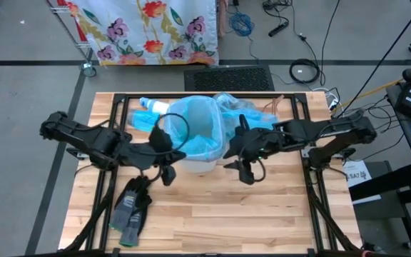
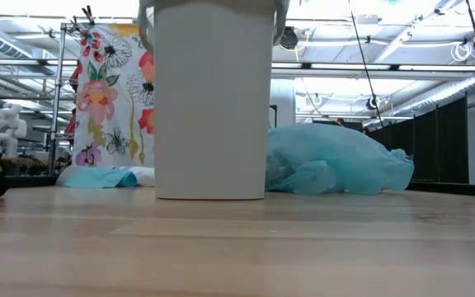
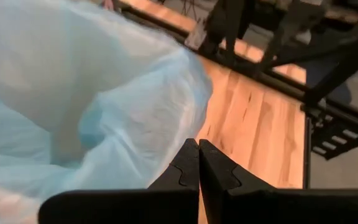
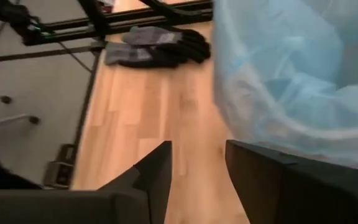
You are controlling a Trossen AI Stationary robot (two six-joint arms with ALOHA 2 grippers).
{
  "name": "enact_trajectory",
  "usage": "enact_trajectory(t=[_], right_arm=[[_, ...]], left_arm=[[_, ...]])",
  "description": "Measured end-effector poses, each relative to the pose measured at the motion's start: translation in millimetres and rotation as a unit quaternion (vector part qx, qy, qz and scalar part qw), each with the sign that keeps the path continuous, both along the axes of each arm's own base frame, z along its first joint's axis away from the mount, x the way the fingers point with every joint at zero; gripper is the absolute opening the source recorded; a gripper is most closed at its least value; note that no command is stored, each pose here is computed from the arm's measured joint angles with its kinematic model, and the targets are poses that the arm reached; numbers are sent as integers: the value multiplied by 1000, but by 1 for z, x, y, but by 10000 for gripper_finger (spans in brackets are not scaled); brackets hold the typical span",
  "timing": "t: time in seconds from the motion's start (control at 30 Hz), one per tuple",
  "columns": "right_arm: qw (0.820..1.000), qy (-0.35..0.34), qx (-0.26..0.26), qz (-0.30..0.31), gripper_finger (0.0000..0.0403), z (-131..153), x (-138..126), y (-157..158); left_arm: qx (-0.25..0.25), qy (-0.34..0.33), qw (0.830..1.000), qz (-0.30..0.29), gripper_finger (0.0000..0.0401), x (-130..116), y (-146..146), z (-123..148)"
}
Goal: Place trash/remove bag and relplace
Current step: Put the trash bag into the trash bin
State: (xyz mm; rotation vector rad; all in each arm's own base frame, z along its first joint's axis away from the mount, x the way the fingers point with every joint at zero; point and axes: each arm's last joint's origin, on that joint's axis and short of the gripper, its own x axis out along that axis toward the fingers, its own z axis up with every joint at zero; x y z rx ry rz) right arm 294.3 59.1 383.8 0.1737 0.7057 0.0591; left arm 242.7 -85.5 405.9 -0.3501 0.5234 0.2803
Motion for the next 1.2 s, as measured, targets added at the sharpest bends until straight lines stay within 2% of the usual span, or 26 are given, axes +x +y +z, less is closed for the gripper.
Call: enact_trajectory(t=[0.17, 0.33, 0.43, 0.53, 0.6, 0.73, 0.9, 1.03, 1.2], right_arm=[[1000, -7, 20, 5, 147, 7, -9, 5], [998, -11, 12, -60, 128, 14, -22, -1], [998, -13, 13, -63, 95, 20, -33, -4], [998, -17, 21, -53, 35, 23, -45, -4], [998, -21, 24, -54, 10, 20, -54, -6], [994, -41, 59, -79, 9, 1, -68, -10], [984, -85, 123, -95, 2, -48, -81, -8], [969, -137, 175, -111, 1, -87, -90, -12], [938, -247, 195, -144, 1, -97, -95, -37]], left_arm=[[3, -23, 1000, 3, 0, -16, -3, 10], [0, 1, 998, 65, 0, -37, -9, 3], [-2, 4, 995, 100, 0, -48, -14, -8], [-18, -3, 992, 121, 0, -57, -18, -20], [-30, -2, 991, 131, 0, -64, -18, -31], [-56, -6, 988, 146, 0, -75, -15, -52], [-70, -17, 987, 147, 0, -85, -6, -70], [-78, -28, 983, 165, 0, -98, 12, -76], [-51, -51, 979, 190, 0, -113, 42, -71]])
